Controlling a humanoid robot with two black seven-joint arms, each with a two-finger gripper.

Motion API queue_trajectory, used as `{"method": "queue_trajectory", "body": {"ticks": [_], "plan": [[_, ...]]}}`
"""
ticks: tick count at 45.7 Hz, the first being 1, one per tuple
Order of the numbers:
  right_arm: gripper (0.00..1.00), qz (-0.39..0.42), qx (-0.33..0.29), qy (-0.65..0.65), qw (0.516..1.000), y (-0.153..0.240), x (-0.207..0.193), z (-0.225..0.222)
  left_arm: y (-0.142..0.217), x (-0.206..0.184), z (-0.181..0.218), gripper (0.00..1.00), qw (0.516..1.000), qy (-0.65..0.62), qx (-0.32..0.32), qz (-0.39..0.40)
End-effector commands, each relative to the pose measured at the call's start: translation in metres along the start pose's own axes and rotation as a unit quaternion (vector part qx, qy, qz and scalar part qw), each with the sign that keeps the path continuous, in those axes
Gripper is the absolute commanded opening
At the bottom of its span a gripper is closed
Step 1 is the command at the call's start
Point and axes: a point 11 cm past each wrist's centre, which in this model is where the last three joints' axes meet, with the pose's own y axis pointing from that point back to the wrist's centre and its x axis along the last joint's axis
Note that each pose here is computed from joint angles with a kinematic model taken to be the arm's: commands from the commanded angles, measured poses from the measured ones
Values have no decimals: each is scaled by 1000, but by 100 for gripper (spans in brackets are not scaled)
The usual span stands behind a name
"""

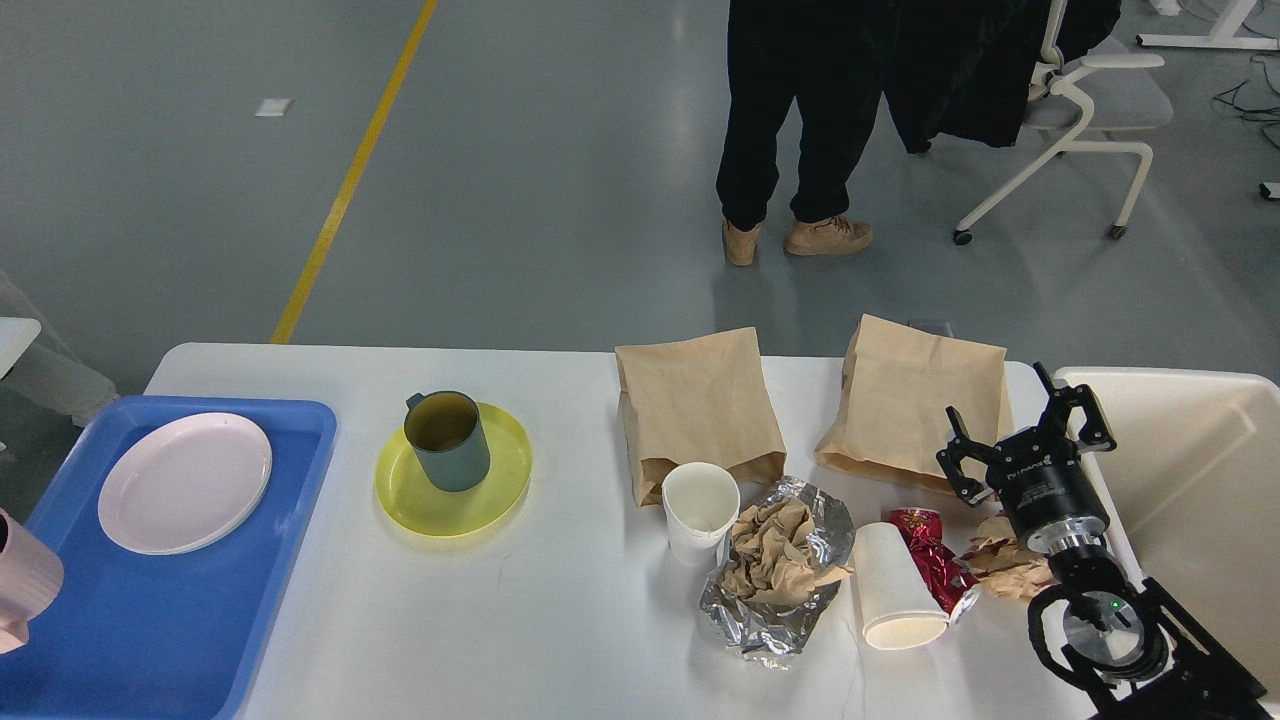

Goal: Tidy desktop
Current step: 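Carry the pink mug onto the blue tray corner and release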

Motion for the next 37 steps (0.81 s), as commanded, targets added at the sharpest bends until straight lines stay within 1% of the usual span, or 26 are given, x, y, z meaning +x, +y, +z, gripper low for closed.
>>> {"method": "queue_trajectory", "body": {"ticks": [1, 4, 7, 11, 13, 17, 27, 37], "plan": [[100, 1, 0, 0, 1000, 0, 0, 0, -20, -1, -9, 0, 1000, 5, 14, 10], [100, 1, 0, 0, 1000, 0, 0, 0, -34, -9, -15, 0, 1000, 0, 30, 9], [100, 1, 0, 0, 1000, 0, 0, 0, -42, -9, -17, 0, 999, -15, 44, 27], [100, 1, 0, 0, 1000, 0, 0, 0, -49, -8, -13, 0, 998, -28, 46, 43], [100, 1, 0, 0, 1000, 0, 0, 0, -53, -12, -11, 0, 998, -31, 49, 38], [100, 1, 0, 0, 1000, 0, 0, 0, -52, -15, -13, 0, 998, -25, 48, 22], [100, 1, 0, 0, 1000, 0, 0, 0, -55, -19, -11, 0, 999, -24, 45, 15], [100, 1, 0, 0, 1000, 0, 0, 0, -55, -16, -5, 0, 999, -16, 33, 23]]}}
